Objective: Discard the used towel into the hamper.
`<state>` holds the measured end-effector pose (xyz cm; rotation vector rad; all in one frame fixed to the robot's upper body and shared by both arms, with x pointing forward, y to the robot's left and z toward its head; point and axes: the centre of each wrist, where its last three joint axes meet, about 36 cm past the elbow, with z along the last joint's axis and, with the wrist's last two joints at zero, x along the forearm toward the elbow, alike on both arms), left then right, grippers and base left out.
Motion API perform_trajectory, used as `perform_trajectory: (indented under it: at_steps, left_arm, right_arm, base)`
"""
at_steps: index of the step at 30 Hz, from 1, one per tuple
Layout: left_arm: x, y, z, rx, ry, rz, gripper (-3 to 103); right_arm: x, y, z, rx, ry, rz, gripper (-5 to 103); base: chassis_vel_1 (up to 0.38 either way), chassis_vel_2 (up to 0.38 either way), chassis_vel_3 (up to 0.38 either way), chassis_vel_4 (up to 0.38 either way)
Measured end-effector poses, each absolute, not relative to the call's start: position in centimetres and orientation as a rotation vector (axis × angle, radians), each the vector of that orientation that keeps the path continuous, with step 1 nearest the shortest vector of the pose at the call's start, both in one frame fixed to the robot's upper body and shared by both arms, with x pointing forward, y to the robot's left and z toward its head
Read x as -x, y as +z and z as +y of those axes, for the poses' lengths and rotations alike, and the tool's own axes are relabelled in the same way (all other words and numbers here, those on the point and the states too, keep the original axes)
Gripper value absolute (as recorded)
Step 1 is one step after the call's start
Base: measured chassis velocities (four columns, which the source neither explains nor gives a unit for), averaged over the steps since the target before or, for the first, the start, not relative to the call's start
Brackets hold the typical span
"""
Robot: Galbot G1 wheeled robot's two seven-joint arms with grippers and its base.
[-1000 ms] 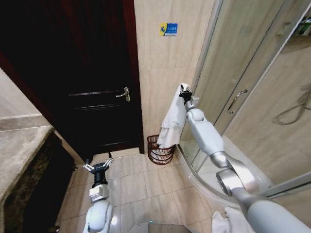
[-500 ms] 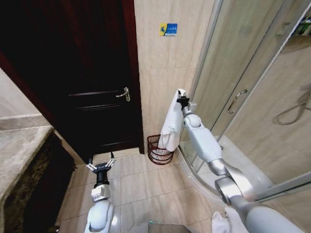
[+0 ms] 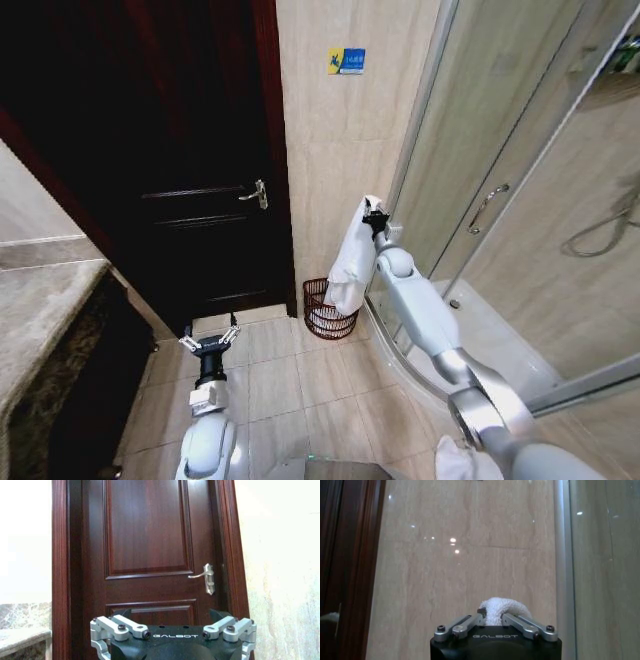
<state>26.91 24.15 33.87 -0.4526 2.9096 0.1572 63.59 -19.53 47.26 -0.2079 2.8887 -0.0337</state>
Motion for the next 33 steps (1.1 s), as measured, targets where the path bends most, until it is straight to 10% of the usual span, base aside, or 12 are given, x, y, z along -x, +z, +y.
perform_trajectory:
  at_steps: [33]
  left_arm:
    - [-27.7, 34.0, 24.1, 0.451, 0.146, 2.904, 100]
  right_arm:
    - [-54.1, 41.1, -19.3, 0.156, 0.022, 2.939, 3]
  base:
    - [-0.049, 0.057, 0.049, -0.05]
